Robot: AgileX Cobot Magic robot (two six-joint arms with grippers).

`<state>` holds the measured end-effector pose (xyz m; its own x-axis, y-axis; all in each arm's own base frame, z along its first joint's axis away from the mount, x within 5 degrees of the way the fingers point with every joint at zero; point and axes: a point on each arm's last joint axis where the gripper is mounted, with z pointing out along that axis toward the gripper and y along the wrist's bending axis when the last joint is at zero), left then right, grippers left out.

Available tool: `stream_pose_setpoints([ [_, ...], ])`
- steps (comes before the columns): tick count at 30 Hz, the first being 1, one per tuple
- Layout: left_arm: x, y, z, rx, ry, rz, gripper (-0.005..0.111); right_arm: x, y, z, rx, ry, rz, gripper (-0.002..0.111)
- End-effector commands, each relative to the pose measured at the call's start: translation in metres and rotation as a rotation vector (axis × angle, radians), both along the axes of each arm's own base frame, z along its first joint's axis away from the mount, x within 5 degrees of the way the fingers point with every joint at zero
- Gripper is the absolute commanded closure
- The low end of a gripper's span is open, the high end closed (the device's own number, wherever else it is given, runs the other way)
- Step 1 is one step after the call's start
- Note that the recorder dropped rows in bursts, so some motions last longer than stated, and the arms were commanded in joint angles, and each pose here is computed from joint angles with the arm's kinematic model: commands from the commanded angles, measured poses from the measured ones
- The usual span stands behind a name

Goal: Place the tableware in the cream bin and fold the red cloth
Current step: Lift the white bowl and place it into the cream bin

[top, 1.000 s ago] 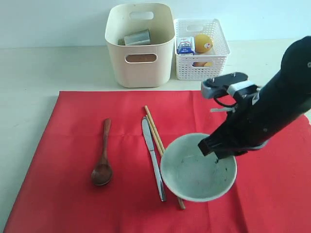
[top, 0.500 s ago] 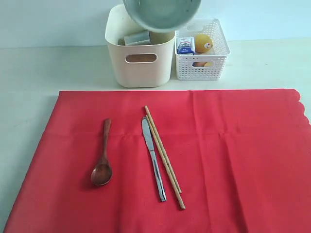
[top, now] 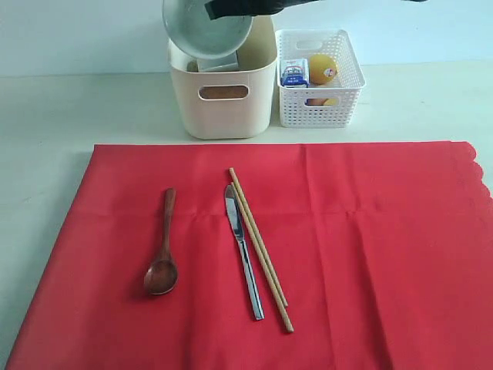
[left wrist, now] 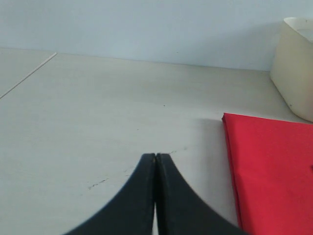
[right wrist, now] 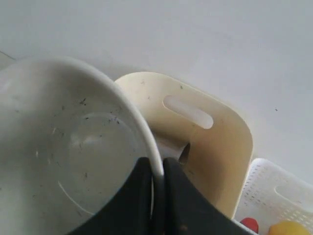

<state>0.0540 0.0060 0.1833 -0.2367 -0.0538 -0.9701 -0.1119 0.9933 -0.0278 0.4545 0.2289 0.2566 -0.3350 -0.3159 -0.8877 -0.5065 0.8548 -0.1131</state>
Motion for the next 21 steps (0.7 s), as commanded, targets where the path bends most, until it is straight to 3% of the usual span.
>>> stream_pose_setpoints([
  [1,0.000,0.000,0.001,-0.003,-0.012,0.004,0.105,0.007,0.002,0.000,0.018,-0.056,-0.003,0.108],
  [5,0.000,0.000,0.001,-0.003,-0.012,0.004,0.105,0.009,0.003,-0.008,0.013,-0.042,-0.004,0.105],
  [16,0.000,0.000,0.001,-0.003,-0.012,0.004,0.105,0.010,0.003,-0.014,0.028,-0.021,-0.015,0.056],
  [21,0.000,0.000,0.001,-0.003,-0.012,0.004,0.105,0.005,0.001,0.001,0.032,-0.026,-0.014,0.049],
])
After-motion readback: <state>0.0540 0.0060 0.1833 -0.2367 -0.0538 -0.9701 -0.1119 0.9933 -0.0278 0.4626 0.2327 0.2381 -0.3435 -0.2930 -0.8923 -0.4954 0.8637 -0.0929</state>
